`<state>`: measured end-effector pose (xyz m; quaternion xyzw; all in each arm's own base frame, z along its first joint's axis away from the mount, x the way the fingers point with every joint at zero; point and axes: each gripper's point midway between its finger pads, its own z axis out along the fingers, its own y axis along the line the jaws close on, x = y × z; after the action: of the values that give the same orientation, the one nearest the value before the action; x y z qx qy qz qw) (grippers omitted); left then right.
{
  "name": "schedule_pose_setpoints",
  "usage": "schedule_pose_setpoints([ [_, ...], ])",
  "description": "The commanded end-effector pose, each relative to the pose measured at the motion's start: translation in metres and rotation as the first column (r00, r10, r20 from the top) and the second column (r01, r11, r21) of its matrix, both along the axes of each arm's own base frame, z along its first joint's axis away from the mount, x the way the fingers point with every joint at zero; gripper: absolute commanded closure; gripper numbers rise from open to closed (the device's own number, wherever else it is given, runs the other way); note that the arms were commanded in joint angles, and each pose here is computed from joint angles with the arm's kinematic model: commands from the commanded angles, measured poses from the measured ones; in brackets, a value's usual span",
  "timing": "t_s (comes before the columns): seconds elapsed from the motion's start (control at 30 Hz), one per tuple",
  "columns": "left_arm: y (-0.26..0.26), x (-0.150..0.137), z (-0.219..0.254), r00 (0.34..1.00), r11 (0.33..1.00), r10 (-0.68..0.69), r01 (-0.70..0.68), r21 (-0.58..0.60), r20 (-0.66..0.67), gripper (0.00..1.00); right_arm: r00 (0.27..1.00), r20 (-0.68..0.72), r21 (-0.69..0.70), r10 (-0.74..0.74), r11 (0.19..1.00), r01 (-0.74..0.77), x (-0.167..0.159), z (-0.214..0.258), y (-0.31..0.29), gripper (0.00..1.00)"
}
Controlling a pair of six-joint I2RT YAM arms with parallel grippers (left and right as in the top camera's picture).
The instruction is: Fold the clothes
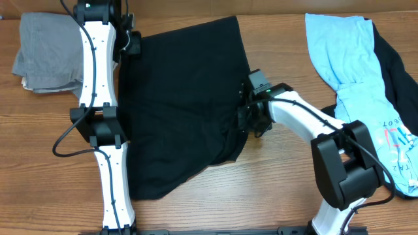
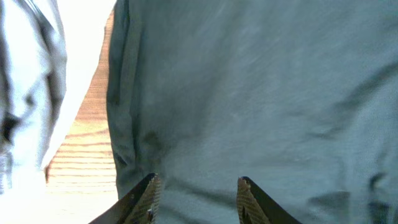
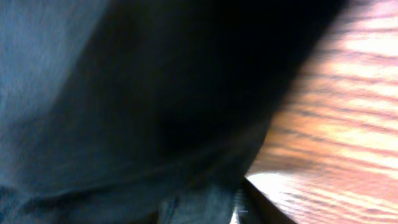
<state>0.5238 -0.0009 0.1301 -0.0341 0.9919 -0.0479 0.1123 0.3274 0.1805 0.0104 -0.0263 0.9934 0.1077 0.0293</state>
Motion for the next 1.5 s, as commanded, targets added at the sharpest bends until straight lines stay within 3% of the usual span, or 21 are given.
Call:
schedule_pose_setpoints([
  [0.0,-0.011,0.007,0.030,0.995,1.000,-0.025,0.026,-0.010,0.094,0.55,0.999,0.016,-0.118,-0.029,0.993,0.030,-0.001,-0.007,-0.016,0.76],
  [0.1,-0.013,0.009,0.037,0.992,1.000,-0.029,0.030,-0.009,0.120,0.55,0.992,0.013,-0.254,-0.126,0.959,0.126,-0.007,-0.008,-0.044,0.96],
  [0.23,-0.015,0.009,0.037,0.992,0.999,-0.041,0.042,-0.006,0.118,0.56,0.972,0.007,-0.391,-0.234,0.894,0.218,-0.015,-0.004,-0.087,0.96],
  [0.43,-0.025,0.013,0.038,0.987,0.997,-0.076,0.076,0.005,0.138,0.56,0.932,0.010,-0.400,-0.363,0.853,0.336,0.000,0.003,-0.142,0.96],
  [0.7,-0.033,0.015,0.037,0.984,0.994,-0.106,0.106,0.011,0.146,0.56,0.852,-0.021,-0.192,-0.522,0.839,0.509,0.033,0.028,-0.226,0.96],
  [0.93,-0.036,0.013,0.025,0.987,0.994,-0.112,0.112,0.009,0.112,0.57,0.819,0.084,0.142,-0.568,0.820,0.555,0.082,0.131,-0.278,0.96],
  [1.13,-0.038,0.011,0.012,0.990,0.993,-0.115,0.115,0.006,0.076,0.60,0.804,0.156,0.093,-0.574,0.819,0.566,0.087,0.162,-0.296,0.96],
  [1.33,-0.039,0.008,-0.010,0.992,0.992,-0.126,0.125,0.003,0.019,0.60,0.667,0.208,-0.145,-0.715,0.652,0.744,0.069,0.144,-0.351,0.96],
  [1.47,-0.039,0.002,-0.029,0.986,0.986,-0.164,0.165,0.005,-0.031,0.57,0.559,0.264,-0.121,-0.786,0.548,0.828,0.067,0.149,-0.387,0.92],
])
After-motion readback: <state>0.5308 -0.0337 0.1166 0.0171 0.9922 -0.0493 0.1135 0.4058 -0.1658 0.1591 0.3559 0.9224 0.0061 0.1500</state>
